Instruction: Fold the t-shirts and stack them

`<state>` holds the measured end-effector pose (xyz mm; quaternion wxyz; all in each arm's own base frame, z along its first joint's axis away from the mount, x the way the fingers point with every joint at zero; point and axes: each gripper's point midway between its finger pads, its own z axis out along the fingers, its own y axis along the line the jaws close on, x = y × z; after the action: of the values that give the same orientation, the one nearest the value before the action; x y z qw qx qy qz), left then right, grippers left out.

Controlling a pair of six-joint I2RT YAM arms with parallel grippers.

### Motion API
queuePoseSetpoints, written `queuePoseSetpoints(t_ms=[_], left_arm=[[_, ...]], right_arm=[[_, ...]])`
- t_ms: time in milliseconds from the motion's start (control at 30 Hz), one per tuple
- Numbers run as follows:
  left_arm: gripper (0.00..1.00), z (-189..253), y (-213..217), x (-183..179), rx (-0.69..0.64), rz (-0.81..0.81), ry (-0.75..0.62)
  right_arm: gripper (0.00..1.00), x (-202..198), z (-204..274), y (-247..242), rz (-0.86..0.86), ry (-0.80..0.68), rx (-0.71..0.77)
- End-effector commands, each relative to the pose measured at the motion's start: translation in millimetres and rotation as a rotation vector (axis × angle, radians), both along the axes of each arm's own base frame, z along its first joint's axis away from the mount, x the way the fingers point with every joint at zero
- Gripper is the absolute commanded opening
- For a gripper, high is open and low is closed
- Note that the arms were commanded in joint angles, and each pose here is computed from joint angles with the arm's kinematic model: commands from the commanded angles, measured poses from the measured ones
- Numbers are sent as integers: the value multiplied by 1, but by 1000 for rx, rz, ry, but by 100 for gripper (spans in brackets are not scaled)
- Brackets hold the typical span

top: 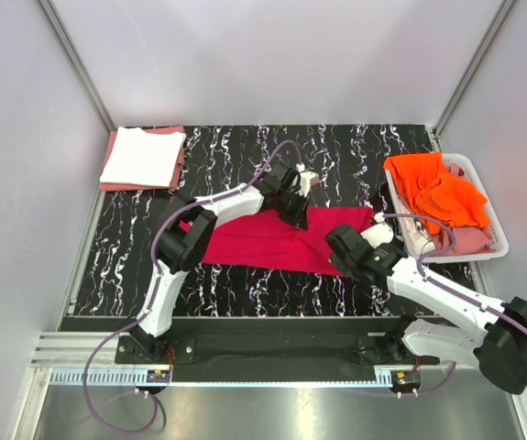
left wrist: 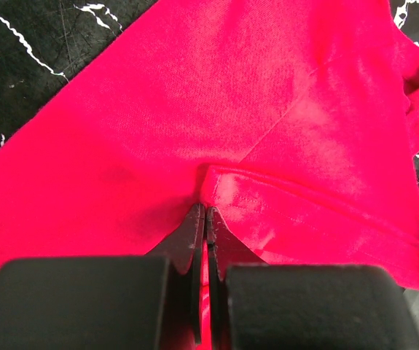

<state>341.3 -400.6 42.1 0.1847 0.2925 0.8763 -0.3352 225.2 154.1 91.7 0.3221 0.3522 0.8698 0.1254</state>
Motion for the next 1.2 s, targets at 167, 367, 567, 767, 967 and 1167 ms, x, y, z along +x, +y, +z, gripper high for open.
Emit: queuePoseSetpoints(t_ms=[167,367,567,767,967,1167], left_arm=[[0,44,2,6,-42,68,-75],[0,58,6,6,-70,137,-76],[0,46,5,0,-69,157,-19],[0,35,6,-1,-61,184,8],[0,23,9,1,-35,215,23],[0,18,7,3,-35,236,39]], right_arm=[[0,22,23,-40,8,-156,-286],[0,19,2,-32,96,-125,-284],[6,23,-7,-30,159,-83,-340],[7,31,-15,-45,156,-29,-393],[7,40,-23,-61,171,38,-428],[7,53,-24,-58,258,78,-478]])
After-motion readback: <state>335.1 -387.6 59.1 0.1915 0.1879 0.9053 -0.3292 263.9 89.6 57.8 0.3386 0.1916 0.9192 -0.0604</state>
